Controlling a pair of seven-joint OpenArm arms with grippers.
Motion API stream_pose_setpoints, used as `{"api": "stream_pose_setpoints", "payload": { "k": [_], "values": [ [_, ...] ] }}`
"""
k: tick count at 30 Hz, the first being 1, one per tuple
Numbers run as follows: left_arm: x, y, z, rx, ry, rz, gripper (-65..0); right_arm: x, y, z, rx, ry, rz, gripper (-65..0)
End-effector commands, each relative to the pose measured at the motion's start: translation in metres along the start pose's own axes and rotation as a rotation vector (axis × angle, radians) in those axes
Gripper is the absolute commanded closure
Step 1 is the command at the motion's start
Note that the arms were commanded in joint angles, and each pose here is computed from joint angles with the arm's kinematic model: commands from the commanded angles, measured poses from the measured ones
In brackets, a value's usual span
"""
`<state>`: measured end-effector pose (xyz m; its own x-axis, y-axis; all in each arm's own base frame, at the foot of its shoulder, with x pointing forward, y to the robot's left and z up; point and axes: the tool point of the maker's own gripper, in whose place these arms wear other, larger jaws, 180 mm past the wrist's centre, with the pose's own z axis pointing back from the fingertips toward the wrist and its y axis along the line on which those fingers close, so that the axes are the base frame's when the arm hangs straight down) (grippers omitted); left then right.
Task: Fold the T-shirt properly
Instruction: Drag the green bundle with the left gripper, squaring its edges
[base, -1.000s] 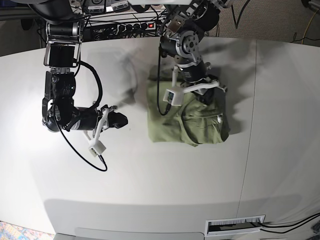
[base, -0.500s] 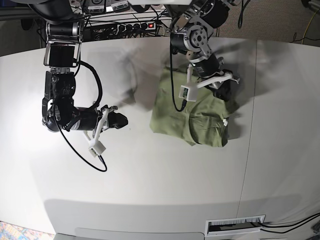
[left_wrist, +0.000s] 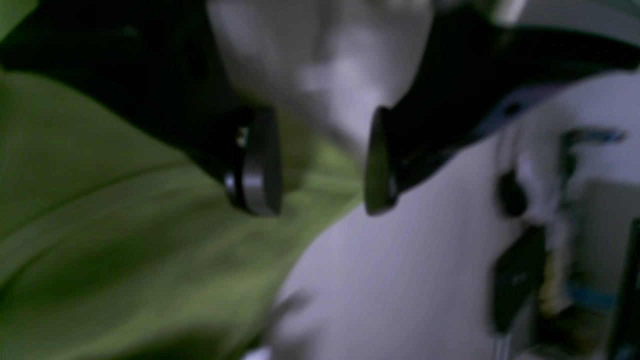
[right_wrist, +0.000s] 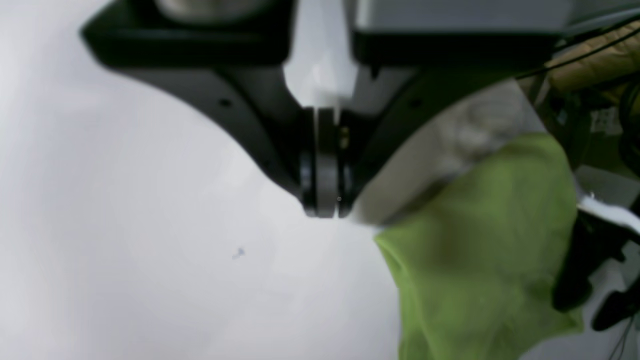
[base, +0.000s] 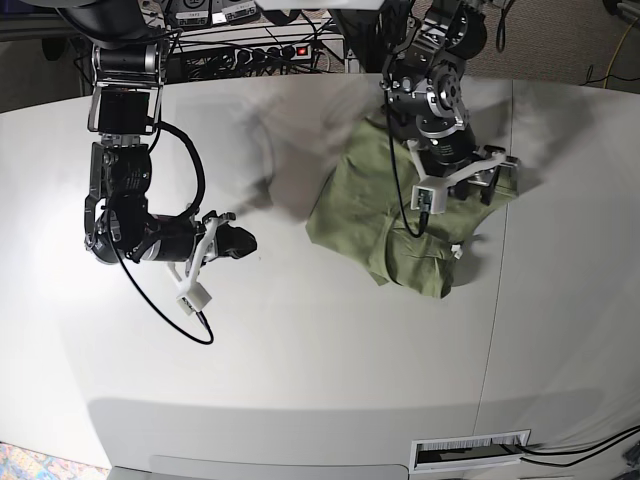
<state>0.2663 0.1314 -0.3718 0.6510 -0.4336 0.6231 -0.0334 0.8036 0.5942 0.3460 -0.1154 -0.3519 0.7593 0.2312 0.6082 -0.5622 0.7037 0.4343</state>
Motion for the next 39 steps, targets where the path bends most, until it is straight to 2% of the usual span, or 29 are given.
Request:
{"api": "stream_pose_setpoints", "payload": {
  "k": [1, 6, 9, 13, 19, 22, 25, 30, 35, 39],
  "values": [
    [0.016, 0.003, 0.002, 0.001, -0.062, 0.047, -29.6, 0.024, 0.001, 0.009, 0.0, -0.07, 0.035, 0.0],
    [0.036, -0.027, 0.006, -0.175, -0.157, 0.109, -29.4, 0.026, 0.001, 0.009, 0.0, -0.077, 0.036, 0.0],
    [0.049, -0.046, 0.01, -0.294, -0.212, 0.08, -29.4, 0.025, 0.001, 0.009, 0.0, -0.077, 0.035, 0.0],
    [0.066, -0.063, 0.015, -0.401, -0.271, 0.003, -29.4, 0.026, 0.001, 0.009, 0.0, -0.077, 0.036, 0.0],
    [0.053, -0.061, 0.009, -0.411, -0.223, -0.057, -29.3, 0.035, 0.001, 0.01, -0.001, -0.118, 0.039, 0.0],
    [0.045, -0.06, 0.006, -0.438, -0.208, -0.05, -26.3, 0.047, 0.005, 0.009, 0.006, -0.143, 0.065, 0.0],
    [0.036, -0.06, 0.004, -0.481, -0.206, -0.088, -22.6, 0.052, 0.015, 0.0, 0.023, -0.11, 0.115, 0.0],
    [0.029, -0.053, 0.001, -0.54, -0.268, -0.184, -22.5, 0.057, 0.031, -0.016, 0.038, -0.056, 0.2, 0.0],
    [0.029, -0.05, 0.004, -0.636, -0.354, -0.242, -22.5, 0.072, 0.039, -0.025, 0.029, -0.085, 0.243, 0.0],
    [0.034, -0.057, 0.014, -0.765, -0.411, -0.283, -22.5, 0.082, 0.048, -0.031, 0.04, -0.101, 0.257, 0.0]
  ]
}}
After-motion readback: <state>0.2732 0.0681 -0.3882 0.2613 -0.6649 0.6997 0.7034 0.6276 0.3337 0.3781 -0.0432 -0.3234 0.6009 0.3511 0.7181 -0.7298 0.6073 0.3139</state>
